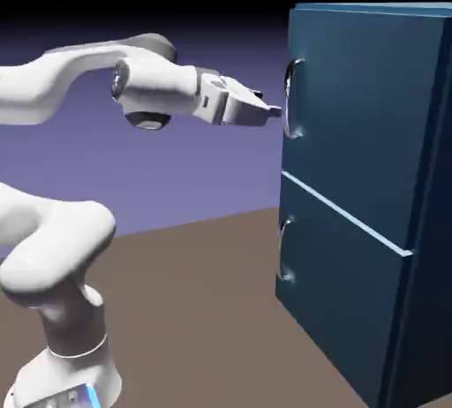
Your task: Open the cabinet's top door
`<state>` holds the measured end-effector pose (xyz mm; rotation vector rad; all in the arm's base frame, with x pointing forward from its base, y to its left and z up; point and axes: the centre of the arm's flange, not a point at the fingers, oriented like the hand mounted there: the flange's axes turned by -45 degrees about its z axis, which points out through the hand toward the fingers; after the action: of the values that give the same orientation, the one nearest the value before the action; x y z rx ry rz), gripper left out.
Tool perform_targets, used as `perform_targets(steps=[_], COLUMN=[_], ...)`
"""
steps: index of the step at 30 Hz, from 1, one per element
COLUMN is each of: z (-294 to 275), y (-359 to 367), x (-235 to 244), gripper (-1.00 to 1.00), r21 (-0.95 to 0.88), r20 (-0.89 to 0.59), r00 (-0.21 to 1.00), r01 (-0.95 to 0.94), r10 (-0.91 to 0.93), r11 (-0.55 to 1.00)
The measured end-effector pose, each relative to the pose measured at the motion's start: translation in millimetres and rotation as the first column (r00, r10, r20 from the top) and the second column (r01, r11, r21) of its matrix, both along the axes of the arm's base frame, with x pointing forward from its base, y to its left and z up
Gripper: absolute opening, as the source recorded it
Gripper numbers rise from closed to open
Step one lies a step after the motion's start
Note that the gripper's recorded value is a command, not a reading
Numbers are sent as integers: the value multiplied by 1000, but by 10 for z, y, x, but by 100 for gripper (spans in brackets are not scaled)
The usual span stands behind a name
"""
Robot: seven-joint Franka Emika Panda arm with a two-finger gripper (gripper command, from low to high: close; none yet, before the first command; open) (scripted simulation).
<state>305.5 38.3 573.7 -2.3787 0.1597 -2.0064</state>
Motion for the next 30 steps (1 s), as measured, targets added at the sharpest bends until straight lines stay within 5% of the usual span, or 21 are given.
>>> perform_targets(steps=[12,16,17,30], z=[-264,-261,-264,-264], y=[282,268,257,-270], x=[176,583,675,-278], gripper=[0,0,-100,-100], r21=[-95,-96,-95,-95], r20=[166,165,166,166], r00=[986,986,986,939], r01=[2,3,2,-290], r10=[14,13,14,302], r11=[996,995,996,952])
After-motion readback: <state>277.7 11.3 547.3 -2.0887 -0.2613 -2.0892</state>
